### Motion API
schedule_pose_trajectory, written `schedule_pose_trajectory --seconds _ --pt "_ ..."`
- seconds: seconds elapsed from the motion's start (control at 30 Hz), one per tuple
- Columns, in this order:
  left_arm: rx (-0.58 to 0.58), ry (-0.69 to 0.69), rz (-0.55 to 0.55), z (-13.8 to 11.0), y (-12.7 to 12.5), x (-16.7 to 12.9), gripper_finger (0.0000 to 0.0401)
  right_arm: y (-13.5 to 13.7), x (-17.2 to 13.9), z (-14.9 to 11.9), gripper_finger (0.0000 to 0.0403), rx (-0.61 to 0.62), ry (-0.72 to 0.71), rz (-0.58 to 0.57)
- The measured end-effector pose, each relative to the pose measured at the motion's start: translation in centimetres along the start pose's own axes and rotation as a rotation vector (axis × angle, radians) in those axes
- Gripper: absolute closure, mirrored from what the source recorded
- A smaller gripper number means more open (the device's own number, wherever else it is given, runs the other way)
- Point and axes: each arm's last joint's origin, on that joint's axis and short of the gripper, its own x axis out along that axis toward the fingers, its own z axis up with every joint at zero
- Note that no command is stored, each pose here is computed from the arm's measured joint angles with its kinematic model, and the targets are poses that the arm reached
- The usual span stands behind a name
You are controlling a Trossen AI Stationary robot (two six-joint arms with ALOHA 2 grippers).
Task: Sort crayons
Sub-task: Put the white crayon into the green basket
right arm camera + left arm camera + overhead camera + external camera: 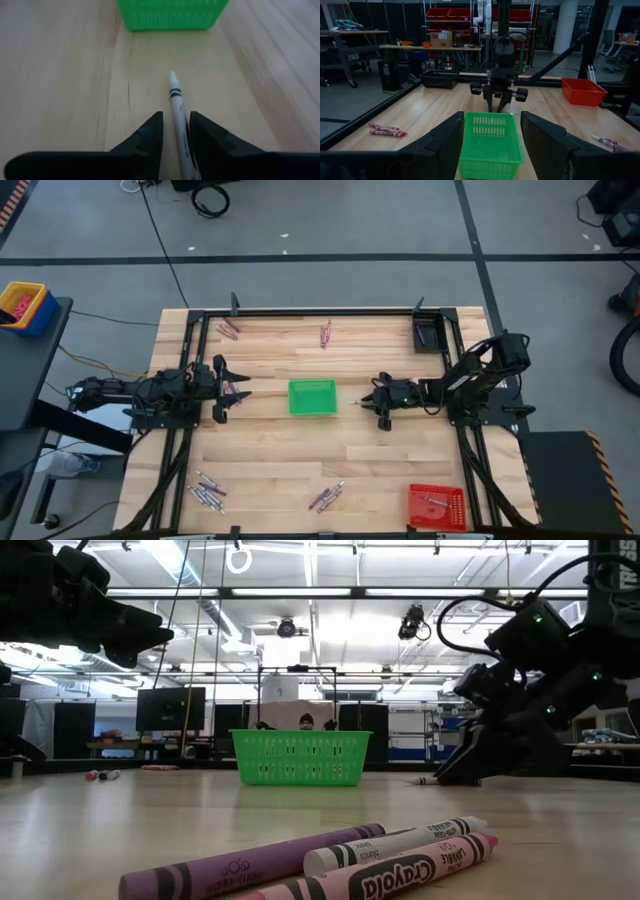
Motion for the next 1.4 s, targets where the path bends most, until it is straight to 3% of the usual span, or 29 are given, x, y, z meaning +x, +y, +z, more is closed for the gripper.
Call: schedule_pose_trajectory --seconds 0.63,0.87,1.13,1.4 --pt "0.000 0.000 0.000 0.0 0.0 0.0 0.0193 -0.1 0.5 -0.4 0.0370 -0.045 -0.003 -0.006" --pt "0.000 0.000 0.000 0.0 0.0 0.0 0.0193 0.1 0.8 0.1 0.0365 -0.052 -0.011 -0.014" --pt "0.000 0.000 0.000 0.0 0.0 0.0 0.0193 1.0 1.4 1.8 0.0364 -0.114 -0.030 -0.017" --pt "0.000 0.000 0.000 0.0 0.0 0.0 0.0193 1.3 -0.5 7.2 0.0364 -0.179 0.004 -0.050"
